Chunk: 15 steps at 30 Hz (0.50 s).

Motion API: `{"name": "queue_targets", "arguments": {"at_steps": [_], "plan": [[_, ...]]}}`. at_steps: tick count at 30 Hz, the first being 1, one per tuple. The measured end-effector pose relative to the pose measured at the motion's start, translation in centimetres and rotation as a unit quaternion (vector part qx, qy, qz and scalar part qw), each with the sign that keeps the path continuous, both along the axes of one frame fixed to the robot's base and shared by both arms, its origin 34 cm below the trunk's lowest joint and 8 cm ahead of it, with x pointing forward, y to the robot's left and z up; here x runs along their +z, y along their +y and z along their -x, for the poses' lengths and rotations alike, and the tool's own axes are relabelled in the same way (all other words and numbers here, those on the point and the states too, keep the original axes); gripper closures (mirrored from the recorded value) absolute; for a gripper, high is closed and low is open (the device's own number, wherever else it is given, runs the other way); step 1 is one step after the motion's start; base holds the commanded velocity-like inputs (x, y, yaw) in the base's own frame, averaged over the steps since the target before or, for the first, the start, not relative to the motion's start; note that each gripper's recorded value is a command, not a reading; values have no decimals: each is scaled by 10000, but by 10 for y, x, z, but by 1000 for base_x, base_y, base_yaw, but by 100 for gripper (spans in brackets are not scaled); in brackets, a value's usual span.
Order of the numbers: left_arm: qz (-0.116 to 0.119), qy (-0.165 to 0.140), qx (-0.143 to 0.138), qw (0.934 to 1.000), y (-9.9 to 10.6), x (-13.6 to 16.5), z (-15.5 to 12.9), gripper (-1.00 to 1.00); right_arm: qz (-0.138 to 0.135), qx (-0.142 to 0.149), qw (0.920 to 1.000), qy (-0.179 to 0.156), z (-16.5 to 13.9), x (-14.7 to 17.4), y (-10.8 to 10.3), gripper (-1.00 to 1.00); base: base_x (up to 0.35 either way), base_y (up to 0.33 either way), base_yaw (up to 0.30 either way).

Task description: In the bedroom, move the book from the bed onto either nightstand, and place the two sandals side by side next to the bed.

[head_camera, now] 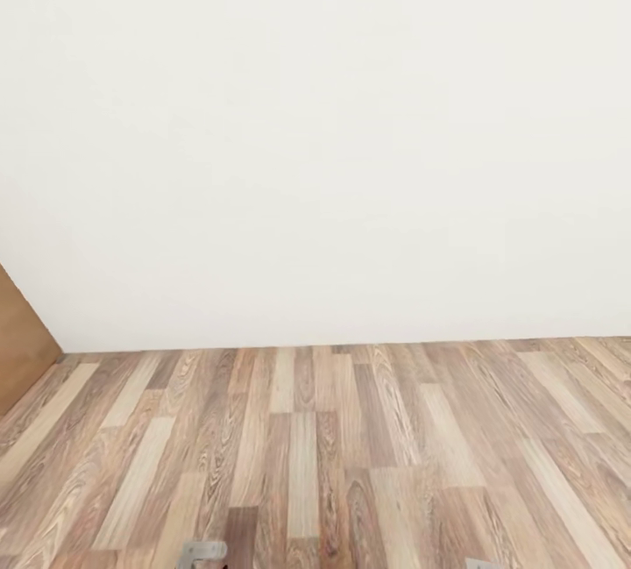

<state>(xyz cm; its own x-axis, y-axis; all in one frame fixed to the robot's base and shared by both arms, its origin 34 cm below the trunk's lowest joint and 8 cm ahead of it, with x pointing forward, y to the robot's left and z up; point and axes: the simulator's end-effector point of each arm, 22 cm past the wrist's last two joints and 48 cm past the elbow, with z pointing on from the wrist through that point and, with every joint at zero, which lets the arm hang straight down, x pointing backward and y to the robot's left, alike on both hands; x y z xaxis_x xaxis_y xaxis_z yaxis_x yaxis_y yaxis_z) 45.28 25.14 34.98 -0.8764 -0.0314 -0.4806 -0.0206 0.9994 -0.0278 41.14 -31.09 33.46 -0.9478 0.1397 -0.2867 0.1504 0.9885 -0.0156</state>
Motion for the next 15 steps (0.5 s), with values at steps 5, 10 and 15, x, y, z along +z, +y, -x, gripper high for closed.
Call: {"name": "queue_targets", "arguments": {"at_steps": [5, 10, 15], "plan": [[-1, 0, -1, 10000, 0, 0, 0, -100, 1, 3, 10000, 0, 0, 0, 0, -100, 333, 0, -50], [-1, 0, -2, 10000, 0, 0, 0, -100, 2, 2, 10000, 0, 0, 0, 0, -100, 333, 0, -8], [-1, 0, 0, 10000, 0, 0, 0, -100, 1, 2, 10000, 0, 0, 0, 0, -100, 328, 0, -1]]}}
